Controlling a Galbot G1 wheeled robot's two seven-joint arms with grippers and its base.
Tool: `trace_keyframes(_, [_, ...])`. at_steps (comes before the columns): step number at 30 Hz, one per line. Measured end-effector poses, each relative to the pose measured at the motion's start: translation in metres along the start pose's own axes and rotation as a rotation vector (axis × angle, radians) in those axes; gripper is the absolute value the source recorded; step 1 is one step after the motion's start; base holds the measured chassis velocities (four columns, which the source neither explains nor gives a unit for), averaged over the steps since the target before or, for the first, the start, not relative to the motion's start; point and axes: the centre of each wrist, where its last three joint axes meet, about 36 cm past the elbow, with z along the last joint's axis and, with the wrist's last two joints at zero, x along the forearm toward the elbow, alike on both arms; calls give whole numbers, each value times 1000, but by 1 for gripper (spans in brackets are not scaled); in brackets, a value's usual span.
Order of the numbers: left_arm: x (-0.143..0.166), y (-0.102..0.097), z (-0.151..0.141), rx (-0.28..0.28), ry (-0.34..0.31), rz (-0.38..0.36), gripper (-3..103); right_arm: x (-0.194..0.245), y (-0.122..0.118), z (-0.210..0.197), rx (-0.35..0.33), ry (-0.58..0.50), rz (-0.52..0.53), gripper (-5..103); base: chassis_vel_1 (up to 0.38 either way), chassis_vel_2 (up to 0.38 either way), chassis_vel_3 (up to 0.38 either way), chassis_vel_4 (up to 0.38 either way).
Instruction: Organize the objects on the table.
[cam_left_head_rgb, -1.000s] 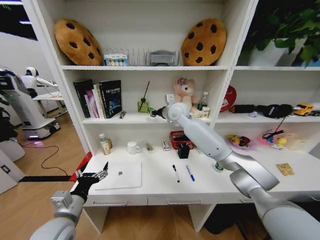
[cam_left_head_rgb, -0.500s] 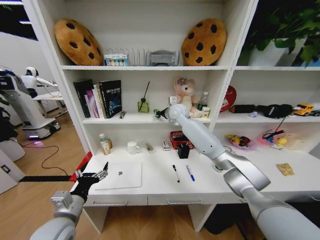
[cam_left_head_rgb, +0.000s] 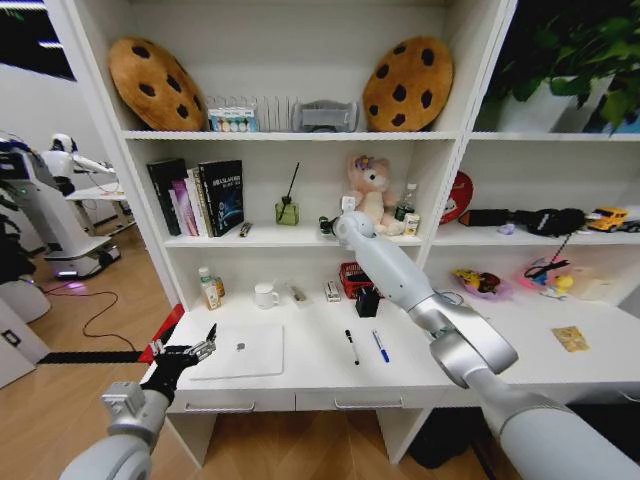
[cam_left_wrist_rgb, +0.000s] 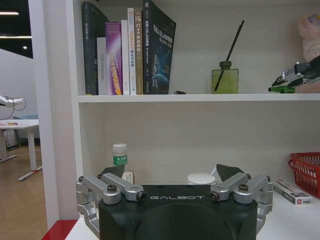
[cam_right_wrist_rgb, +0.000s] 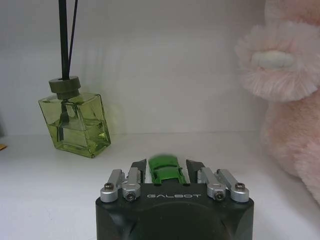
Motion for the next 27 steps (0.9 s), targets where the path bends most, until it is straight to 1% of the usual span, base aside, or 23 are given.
trace_keyframes(1, [0, 0, 0, 0, 0, 0, 100, 1, 1, 0, 9, -7, 4, 52, 0, 0, 0, 0])
trace_keyframes(2, [0, 0, 0, 0, 0, 0, 100, 1, 1, 0, 9, -7, 4, 52, 0, 0, 0, 0])
trace_keyframes(4, [0, 0, 0, 0, 0, 0, 100, 1, 1, 2, 33, -32, 6, 63, 0, 0, 0, 0])
trace_keyframes(5, [0, 0, 0, 0, 0, 0, 100, 1, 1, 2, 33, -32, 6, 63, 0, 0, 0, 0])
trace_keyframes(6, [0, 0, 0, 0, 0, 0, 100, 1, 1, 4, 48, -47, 9, 69, 0, 0, 0, 0])
trace_keyframes(7, [0, 0, 0, 0, 0, 0, 100, 1, 1, 4, 48, -47, 9, 69, 0, 0, 0, 0])
trace_keyframes(9, [0, 0, 0, 0, 0, 0, 100, 5, 2, 8, 71, -88, 2, 80, 0, 0, 0, 0])
trace_keyframes(10, [0, 0, 0, 0, 0, 0, 100, 5, 2, 8, 71, -88, 2, 80, 0, 0, 0, 0])
trace_keyframes(11, [0, 0, 0, 0, 0, 0, 100, 17, 7, 11, 86, -125, -14, 90, 0, 0, 0, 0])
trace_keyframes(13, [0, 0, 0, 0, 0, 0, 100, 48, 20, 16, 86, -159, -30, 99, 0, 0, 0, 0])
trace_keyframes(14, [0, 0, 0, 0, 0, 0, 100, 48, 20, 16, 86, -159, -30, 99, 0, 0, 0, 0])
trace_keyframes(15, [0, 0, 0, 0, 0, 0, 100, 63, 24, 19, 74, -160, -22, 99, 0, 0, 0, 0])
trace_keyframes(16, [0, 0, 0, 0, 0, 0, 100, 63, 24, 19, 74, -160, -22, 99, 0, 0, 0, 0])
trace_keyframes(17, [0, 0, 0, 0, 0, 0, 100, 86, 27, 24, 57, -155, 0, 100, 0, 0, 0, 0])
trace_keyframes(18, [0, 0, 0, 0, 0, 0, 100, 105, 23, 29, 60, -157, 22, 100, 0, 0, 0, 0])
trace_keyframes(19, [0, 0, 0, 0, 0, 0, 100, 105, 23, 29, 60, -157, 22, 100, 0, 0, 0, 0])
trace_keyframes(21, [0, 0, 0, 0, 0, 0, 100, 142, 6, 49, 96, -178, 86, 100, 0, 0, 0, 0])
trace_keyframes(22, [0, 0, 0, 0, 0, 0, 100, 154, 3, 57, 96, -180, 109, 100, 0, 0, 0, 0])
trace_keyframes(23, [0, 0, 0, 0, 0, 0, 100, 154, 3, 57, 96, -180, 109, 100, 0, 0, 0, 0])
trace_keyframes(25, [0, 0, 0, 0, 0, 0, 100, 179, -6, 83, 82, -163, 139, 100, 0, 0, 0, 0])
trace_keyframes(26, [0, 0, 0, 0, 0, 0, 100, 179, -6, 83, 82, -163, 139, 100, 0, 0, 0, 0])
trace_keyframes(27, [0, 0, 0, 0, 0, 0, 100, 189, -11, 100, 71, -144, 140, 100, 0, 0, 0, 0])
